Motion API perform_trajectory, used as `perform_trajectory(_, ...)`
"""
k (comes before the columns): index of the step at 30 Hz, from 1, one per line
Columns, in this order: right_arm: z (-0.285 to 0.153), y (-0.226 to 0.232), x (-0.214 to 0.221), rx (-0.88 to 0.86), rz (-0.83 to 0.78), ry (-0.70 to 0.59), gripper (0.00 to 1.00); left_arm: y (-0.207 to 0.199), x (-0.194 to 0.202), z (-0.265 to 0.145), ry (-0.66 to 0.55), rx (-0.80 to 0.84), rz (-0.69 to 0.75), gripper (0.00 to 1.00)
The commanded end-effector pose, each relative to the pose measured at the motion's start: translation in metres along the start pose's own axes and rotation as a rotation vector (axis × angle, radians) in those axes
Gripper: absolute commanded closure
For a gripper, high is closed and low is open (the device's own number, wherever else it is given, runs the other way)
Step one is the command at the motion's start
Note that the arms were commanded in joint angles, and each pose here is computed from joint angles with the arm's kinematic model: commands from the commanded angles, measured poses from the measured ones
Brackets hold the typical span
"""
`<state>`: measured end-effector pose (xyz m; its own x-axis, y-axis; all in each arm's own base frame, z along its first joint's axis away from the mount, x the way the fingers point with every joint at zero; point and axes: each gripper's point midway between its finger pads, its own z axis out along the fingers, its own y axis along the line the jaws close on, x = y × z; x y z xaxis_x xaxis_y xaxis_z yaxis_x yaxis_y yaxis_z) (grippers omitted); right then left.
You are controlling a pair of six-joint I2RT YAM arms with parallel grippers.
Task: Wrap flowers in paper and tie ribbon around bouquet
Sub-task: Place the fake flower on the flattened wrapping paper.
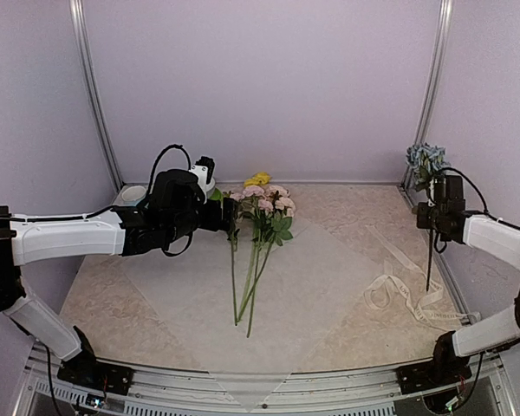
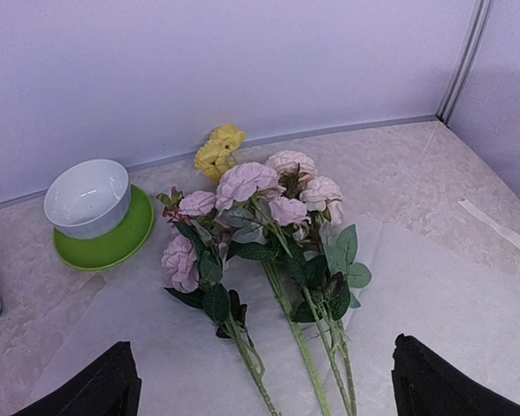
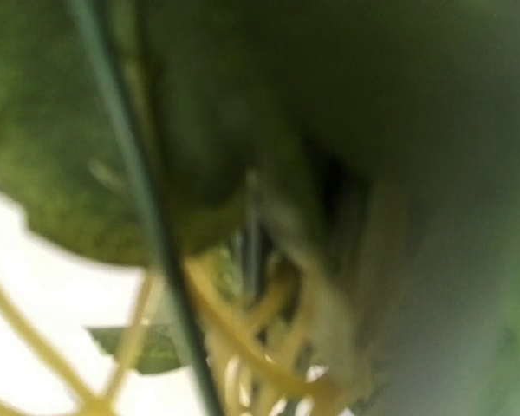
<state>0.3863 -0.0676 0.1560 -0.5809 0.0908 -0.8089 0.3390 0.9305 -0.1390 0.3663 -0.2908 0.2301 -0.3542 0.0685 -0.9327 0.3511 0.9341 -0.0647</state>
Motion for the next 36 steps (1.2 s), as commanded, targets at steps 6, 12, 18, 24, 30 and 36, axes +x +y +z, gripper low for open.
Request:
perform_trajectory(6, -0.164, 0.014, -0.145, -0.236, 0.084, -0.67, 1.0, 0.006, -0.002, -0.005, -0.011, -0.025, 0.009, 0.01)
perform_trajectory(12, -0.185, 0.151, -0.131, -0.861, 0.241, -0.352, 1.0, 0.002, -0.001, 0.003, 0.008, -0.016, 0.007, 0.01)
perform_trajectory(18, -0.219, 0.296, -0.096, -1.238, 0.322, -0.131, 1.0, 0.001, 0.013, 0.014, 0.065, -0.037, 0.008, 0.01)
perform_trajectory(24, -0.189, 0.408, -0.048, -1.292, 0.319, 0.119, 1.0, 0.015, 0.033, 0.014, 0.105, -0.09, 0.0, 0.01)
perform_trajectory(30, -0.168, 0.492, 0.021, -1.341, 0.311, 0.306, 1.0, 0.028, 0.051, 0.015, 0.144, -0.123, -0.01, 0.01)
perform_trajectory(36, -0.151, 0.52, 0.04, -1.297, 0.31, 0.279, 1.0, 0.033, 0.063, 0.019, 0.171, -0.132, -0.006, 0.01)
